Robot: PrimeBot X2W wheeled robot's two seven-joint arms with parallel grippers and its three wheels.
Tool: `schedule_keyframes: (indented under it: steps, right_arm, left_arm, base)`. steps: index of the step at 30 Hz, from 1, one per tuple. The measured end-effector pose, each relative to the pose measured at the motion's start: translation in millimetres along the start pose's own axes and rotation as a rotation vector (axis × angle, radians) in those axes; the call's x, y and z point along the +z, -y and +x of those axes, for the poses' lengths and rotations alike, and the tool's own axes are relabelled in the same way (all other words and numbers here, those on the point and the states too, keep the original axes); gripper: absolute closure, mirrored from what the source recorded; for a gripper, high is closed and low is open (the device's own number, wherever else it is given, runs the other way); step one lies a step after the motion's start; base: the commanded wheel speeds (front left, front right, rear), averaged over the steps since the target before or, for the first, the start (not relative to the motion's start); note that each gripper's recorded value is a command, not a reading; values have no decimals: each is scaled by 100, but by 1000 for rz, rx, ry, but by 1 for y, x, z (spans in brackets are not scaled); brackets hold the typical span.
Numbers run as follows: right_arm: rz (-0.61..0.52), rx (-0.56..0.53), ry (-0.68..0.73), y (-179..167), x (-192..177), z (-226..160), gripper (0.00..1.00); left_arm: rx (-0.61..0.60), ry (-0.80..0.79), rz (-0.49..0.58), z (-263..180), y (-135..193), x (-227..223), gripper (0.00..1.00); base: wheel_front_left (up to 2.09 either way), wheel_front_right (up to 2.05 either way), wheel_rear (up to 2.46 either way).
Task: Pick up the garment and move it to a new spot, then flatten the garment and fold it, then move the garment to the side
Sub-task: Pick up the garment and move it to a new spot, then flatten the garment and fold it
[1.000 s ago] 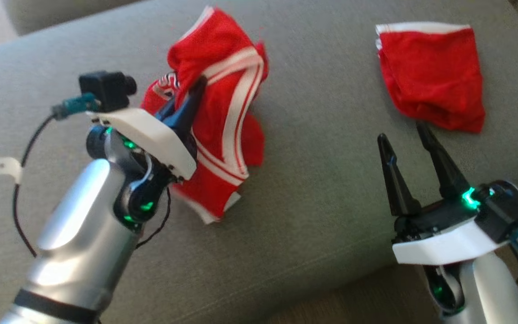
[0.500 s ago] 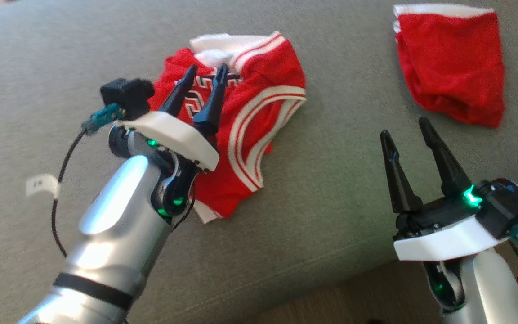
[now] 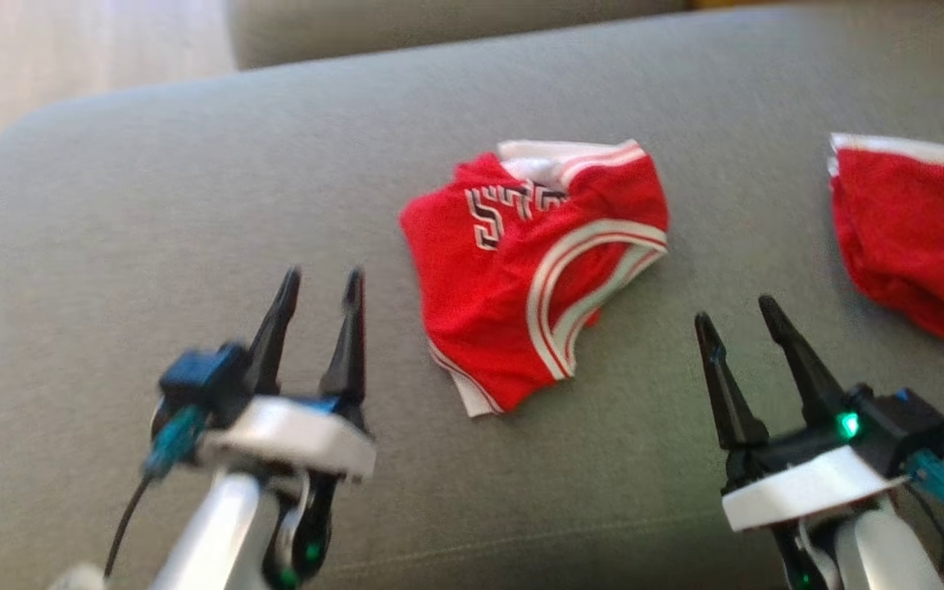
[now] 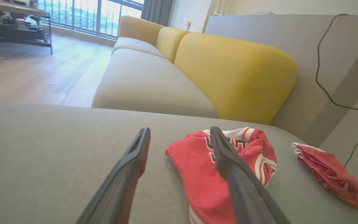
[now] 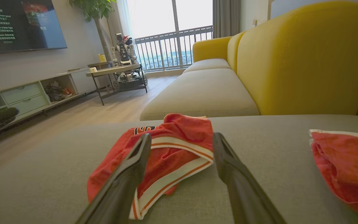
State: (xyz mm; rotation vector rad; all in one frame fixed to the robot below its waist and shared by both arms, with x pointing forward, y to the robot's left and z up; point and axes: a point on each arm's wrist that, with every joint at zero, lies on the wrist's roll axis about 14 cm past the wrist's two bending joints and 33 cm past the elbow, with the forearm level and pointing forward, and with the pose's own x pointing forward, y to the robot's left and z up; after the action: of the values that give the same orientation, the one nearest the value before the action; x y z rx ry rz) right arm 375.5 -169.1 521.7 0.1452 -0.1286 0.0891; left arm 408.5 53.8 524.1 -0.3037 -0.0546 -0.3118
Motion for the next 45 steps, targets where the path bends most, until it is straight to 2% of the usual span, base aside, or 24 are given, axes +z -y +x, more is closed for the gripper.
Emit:
schedule_keyframes:
  steps: [7, 12, 17, 22, 45]
  right_arm:
    - [3, 49, -25, -18, -6, -14, 0]
    - [-8, 63, 0, -22, 3, -20, 0]
    - [-2, 68, -49, -25, -12, -42, 0]
    - [2, 59, -63, -23, -16, -49, 0]
    - [1, 55, -50, -22, -11, -50, 0]
  left_arm:
    - [162, 76, 44, -65, -35, 25, 0]
    - [233, 144, 143, -101, -47, 46, 0]
    - [258, 117, 264, -131, -46, 38, 0]
    - [273, 70, 285, -140, -48, 24, 0]
    - [270, 51, 309, -140, -47, 18, 0]
  base:
    - [0, 0, 0]
    - [0, 0, 0]
    - [0, 0, 0]
    - [0, 0, 0]
    - [0, 0, 0]
